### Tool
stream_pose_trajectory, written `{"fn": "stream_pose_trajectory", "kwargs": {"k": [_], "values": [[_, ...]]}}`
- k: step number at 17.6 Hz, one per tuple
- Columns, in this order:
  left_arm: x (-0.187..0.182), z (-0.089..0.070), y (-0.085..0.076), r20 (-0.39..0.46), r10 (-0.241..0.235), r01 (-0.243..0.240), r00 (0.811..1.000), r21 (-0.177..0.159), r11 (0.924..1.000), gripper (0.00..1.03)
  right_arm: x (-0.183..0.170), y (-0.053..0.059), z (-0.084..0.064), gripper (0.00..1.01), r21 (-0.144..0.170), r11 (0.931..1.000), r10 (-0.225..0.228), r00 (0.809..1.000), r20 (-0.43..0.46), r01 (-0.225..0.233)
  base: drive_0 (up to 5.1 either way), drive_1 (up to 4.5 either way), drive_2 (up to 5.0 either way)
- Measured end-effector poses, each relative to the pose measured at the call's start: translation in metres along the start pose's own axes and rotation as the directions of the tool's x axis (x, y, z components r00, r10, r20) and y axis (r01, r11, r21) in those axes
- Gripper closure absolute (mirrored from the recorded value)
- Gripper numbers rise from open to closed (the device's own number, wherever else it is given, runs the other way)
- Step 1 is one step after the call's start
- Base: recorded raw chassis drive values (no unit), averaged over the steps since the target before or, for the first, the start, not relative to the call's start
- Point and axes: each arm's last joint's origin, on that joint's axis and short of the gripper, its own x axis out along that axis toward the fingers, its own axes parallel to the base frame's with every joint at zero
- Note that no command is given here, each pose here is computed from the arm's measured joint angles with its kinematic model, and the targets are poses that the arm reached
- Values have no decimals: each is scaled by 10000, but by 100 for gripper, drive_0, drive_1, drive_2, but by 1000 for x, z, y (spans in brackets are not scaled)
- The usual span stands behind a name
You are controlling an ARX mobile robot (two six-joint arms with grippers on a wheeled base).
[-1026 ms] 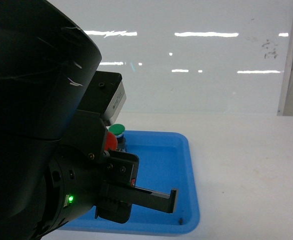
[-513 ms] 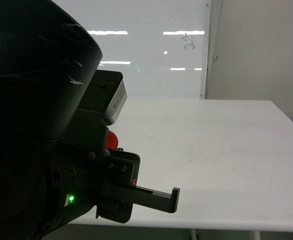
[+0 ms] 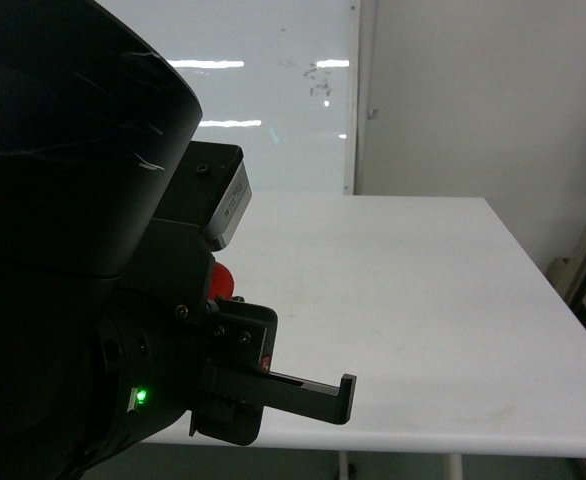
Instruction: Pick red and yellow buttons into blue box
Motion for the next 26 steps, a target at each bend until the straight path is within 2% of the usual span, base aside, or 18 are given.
{"fn": "stream_pose_trajectory", "kwargs": {"k": [14,26], "values": [[0,0,0,33,-5,5,10000,-9,10000,78,0,0,0,71,1,10000,4,10000,8,-4,504,-241,-241],[0,0,1,8,22,-22,10000,-19,10000,78,0,0,0,71,2,10000,0,10000,11,0,456,-397,-73]]}}
